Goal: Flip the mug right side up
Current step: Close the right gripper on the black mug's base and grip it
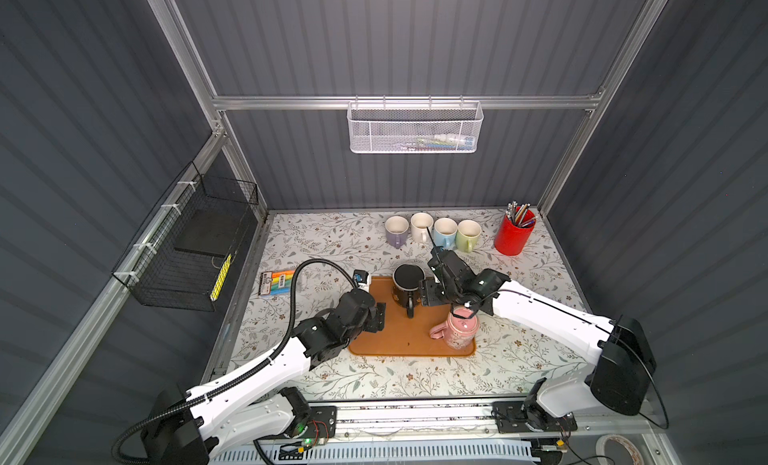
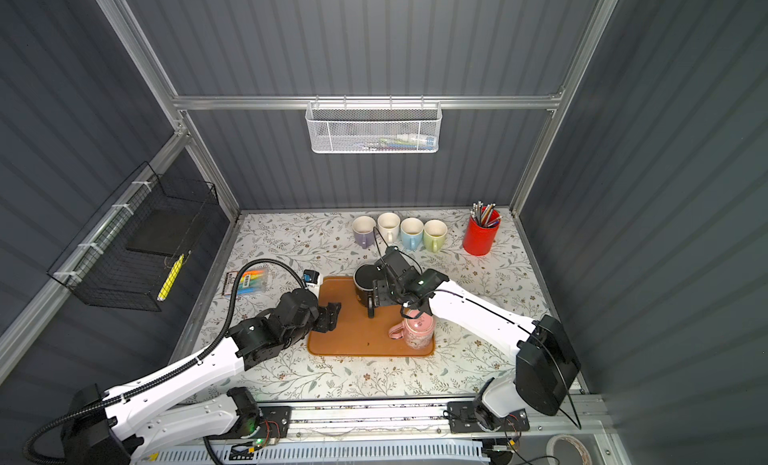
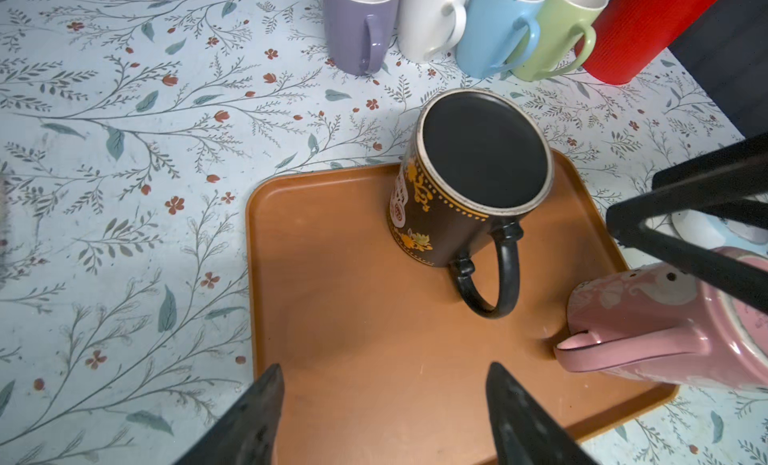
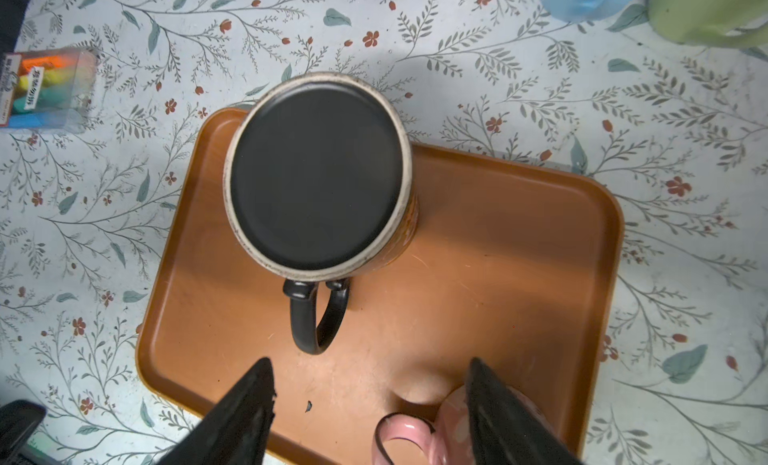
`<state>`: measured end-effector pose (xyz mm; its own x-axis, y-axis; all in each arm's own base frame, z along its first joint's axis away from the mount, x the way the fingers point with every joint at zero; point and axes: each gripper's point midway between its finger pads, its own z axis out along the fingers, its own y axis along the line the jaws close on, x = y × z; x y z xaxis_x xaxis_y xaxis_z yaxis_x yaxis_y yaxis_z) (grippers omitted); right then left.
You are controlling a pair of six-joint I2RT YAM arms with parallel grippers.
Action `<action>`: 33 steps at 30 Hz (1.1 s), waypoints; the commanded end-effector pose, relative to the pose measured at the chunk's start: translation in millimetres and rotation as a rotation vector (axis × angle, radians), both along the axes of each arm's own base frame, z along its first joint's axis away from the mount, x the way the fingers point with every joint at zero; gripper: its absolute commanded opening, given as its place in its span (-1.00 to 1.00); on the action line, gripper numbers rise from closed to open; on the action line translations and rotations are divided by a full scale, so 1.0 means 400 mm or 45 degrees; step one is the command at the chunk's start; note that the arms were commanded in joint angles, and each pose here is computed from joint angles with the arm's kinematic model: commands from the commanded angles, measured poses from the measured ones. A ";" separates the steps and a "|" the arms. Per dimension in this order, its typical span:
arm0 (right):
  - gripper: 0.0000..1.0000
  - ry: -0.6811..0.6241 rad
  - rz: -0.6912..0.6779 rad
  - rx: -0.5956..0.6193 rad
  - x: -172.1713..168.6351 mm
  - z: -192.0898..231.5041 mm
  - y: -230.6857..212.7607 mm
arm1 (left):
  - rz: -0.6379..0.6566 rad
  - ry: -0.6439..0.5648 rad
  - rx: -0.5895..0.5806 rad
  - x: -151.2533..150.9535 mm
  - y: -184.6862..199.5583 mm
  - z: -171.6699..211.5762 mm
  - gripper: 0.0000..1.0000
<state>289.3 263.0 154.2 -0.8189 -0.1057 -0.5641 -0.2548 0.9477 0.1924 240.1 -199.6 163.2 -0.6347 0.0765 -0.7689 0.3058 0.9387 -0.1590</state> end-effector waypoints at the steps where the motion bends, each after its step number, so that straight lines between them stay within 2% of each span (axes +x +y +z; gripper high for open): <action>1: 0.44 -0.035 -0.038 0.001 0.010 0.012 0.027 | 0.053 -0.002 0.028 -0.011 0.038 -0.012 0.64; 10: 0.34 -0.015 -0.041 -0.049 0.000 -0.055 0.103 | 0.073 -0.028 0.028 -0.017 0.060 -0.009 0.72; 33: 0.16 -0.030 -0.093 -0.215 0.064 -0.146 0.134 | 0.107 -0.056 0.027 -0.044 0.111 -0.002 0.75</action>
